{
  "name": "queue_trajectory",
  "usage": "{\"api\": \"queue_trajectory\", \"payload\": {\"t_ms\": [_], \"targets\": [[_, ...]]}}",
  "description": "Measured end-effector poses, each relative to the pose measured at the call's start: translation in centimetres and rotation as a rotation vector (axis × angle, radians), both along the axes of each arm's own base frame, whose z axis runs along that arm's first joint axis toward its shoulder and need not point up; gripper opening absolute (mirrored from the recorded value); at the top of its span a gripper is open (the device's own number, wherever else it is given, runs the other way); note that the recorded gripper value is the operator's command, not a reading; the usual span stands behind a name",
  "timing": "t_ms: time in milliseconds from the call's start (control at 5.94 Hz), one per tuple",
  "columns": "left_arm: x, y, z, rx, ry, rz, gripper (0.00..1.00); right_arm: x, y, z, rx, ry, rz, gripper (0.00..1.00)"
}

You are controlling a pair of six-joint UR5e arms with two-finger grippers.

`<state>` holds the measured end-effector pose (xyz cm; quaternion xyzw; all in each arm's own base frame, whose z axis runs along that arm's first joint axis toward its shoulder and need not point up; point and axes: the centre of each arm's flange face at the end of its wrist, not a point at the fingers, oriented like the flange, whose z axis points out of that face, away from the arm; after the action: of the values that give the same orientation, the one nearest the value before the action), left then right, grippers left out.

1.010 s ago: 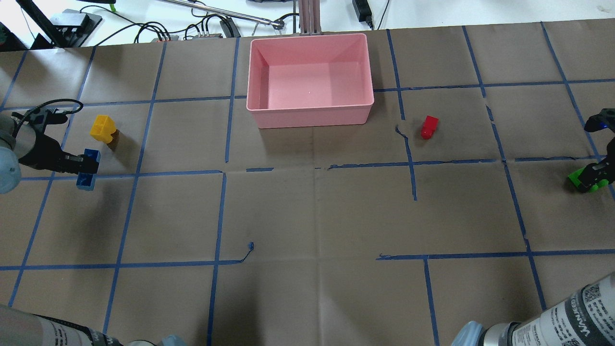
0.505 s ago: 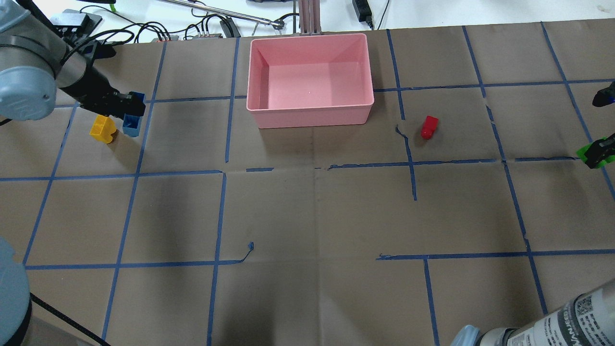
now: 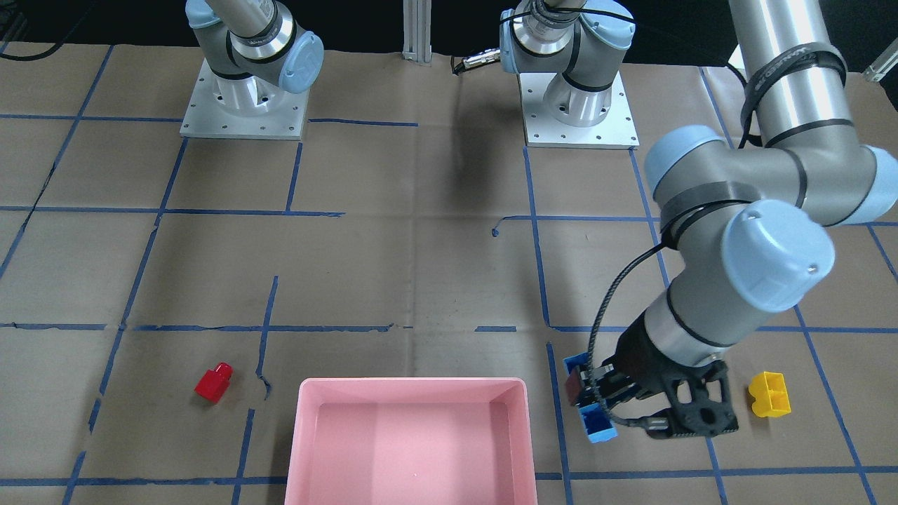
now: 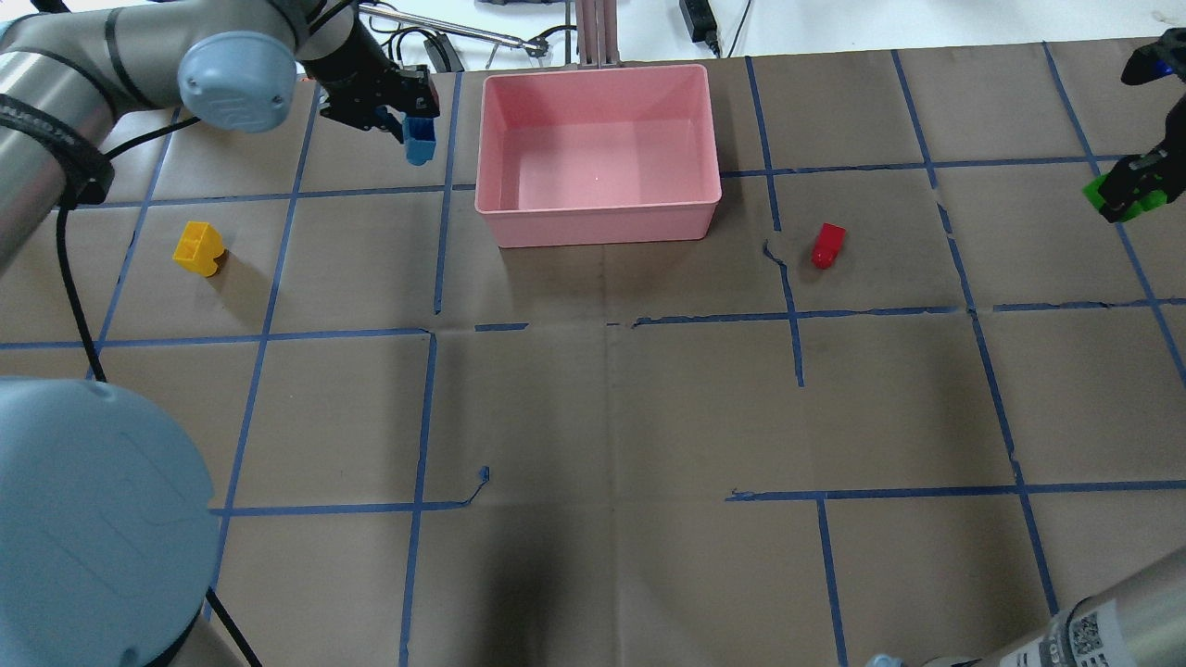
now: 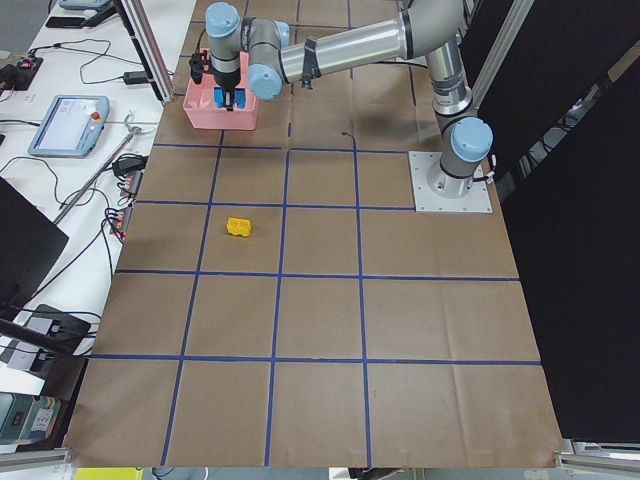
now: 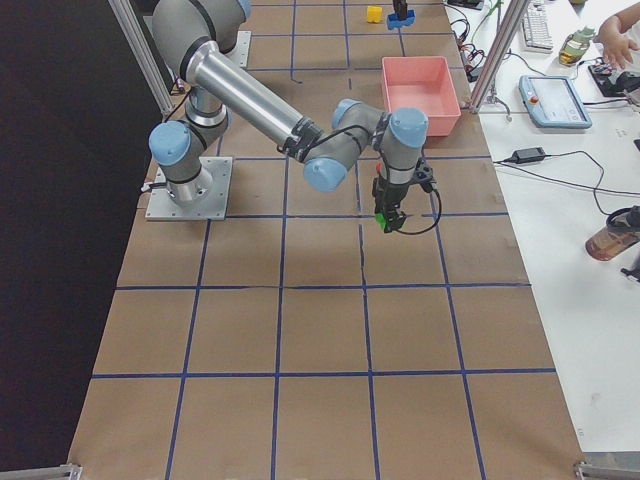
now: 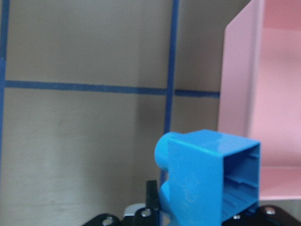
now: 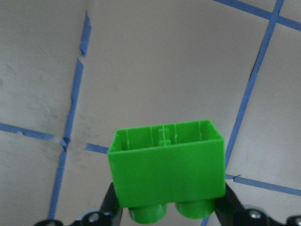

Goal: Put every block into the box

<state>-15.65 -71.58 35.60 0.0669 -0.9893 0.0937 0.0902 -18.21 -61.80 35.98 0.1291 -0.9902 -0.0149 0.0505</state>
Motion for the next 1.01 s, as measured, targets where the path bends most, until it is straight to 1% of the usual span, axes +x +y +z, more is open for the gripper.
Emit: {"api": "queue_trajectory", "payload": {"t_ms": [168,337,505,673,842,1010], "targets": [[-4.1,-1.2,-1.1,-0.04,0.032,0.023,0.0,5.0,-1.9,2.9,-0.001,-0.02,-0.046,0.26],[-6.5,-1.6,-2.5,-0.055,0.046,0.018,0.85,10.4,-3.0,4.7,-0.004,-0.039,-0.104,0.26],[-8.2,-1.3,-3.7,-0.048,0.047,0.003,1.0,15.3,-3.5,5.4,-0.009,-0.055,-0.162,0.26],[-8.9,-1.0,-4.4,-0.042,0.042,-0.007,1.0,18.7,-3.6,5.6,-0.014,-0.077,-0.21,0.26],[-8.9,-0.8,-4.2,-0.048,0.039,-0.013,0.98,20.9,-3.6,5.6,-0.015,-0.098,-0.244,0.26],[-7.4,-1.0,-3.5,-0.062,0.014,-0.033,0.99,22.6,-3.7,5.7,-0.019,-0.11,-0.264,0.26]]}}
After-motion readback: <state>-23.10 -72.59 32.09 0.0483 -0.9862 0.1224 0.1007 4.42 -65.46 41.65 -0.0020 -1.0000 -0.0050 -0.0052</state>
